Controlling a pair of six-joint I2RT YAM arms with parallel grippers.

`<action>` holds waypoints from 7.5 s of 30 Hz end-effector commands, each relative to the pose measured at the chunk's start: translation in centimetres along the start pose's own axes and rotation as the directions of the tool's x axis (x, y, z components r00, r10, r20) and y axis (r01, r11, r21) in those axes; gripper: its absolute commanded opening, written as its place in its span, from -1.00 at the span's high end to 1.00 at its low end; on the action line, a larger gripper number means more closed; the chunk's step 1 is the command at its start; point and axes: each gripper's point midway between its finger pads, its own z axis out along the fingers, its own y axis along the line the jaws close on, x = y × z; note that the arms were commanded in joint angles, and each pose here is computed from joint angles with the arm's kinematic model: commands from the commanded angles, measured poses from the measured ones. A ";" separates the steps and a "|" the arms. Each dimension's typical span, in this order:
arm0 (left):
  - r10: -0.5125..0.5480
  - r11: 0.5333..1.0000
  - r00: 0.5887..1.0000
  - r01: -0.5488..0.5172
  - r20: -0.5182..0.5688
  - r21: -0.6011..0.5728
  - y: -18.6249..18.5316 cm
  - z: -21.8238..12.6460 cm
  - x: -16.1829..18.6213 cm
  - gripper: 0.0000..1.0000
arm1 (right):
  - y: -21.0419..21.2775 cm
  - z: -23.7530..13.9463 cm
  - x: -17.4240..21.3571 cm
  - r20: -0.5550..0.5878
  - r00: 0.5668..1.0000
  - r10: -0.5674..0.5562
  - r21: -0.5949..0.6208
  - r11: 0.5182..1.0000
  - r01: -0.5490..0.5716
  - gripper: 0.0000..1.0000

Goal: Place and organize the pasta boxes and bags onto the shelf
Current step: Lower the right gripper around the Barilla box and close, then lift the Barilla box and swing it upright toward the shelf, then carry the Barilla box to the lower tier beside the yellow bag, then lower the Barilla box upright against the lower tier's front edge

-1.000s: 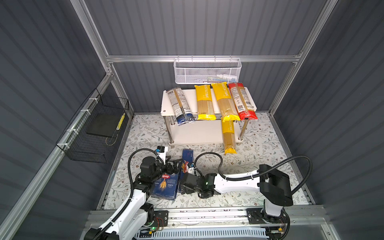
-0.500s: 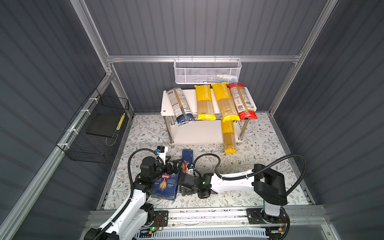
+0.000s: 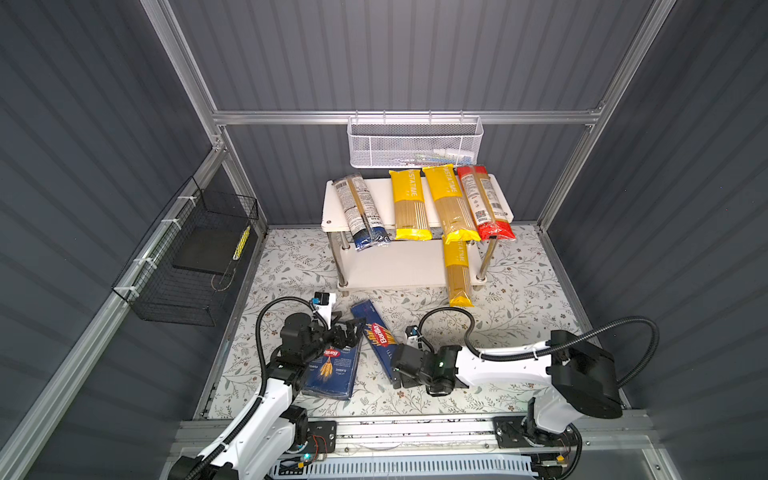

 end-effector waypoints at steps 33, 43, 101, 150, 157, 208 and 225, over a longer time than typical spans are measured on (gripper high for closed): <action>0.013 1.000 1.000 -0.013 -0.009 0.001 0.0 0.1 0.3 -0.99 | 2.3 2.6 -2.2 -0.052 0.917 -0.395 0.078 0.914 0.398 -0.98; 0.013 1.000 1.000 -0.013 -0.008 0.002 0.0 0.1 0.4 -0.99 | 3.0 4.5 -1.2 -0.095 0.924 -0.372 0.020 0.927 0.375 -0.98; 0.007 1.000 1.000 -0.007 -0.006 -0.010 0.2 0.0 0.6 -0.99 | 1.8 -3.4 -5.7 0.228 0.970 -0.088 -0.105 0.988 0.114 0.11; 0.010 1.000 1.000 -0.010 -0.005 -0.008 0.1 0.0 0.5 -0.99 | -6.9 -12.1 -21.0 0.588 0.801 0.113 -0.025 0.992 -0.122 0.23; 0.011 1.000 1.000 -0.011 -0.002 -0.005 0.1 -0.1 0.5 -0.99 | -7.6 -10.3 -22.7 0.581 0.801 0.145 -0.041 0.988 -0.149 0.22; 0.015 1.000 1.000 -0.015 0.003 -0.012 0.1 -0.2 0.3 -0.99 | -11.0 -4.9 -24.4 0.508 0.833 0.220 -0.062 0.974 -0.219 -0.30; 0.011 1.000 1.000 -0.011 0.001 -0.013 0.1 -0.2 0.4 -0.99 | -10.8 -7.6 -14.3 0.348 0.920 0.181 -0.170 0.977 -0.128 -0.34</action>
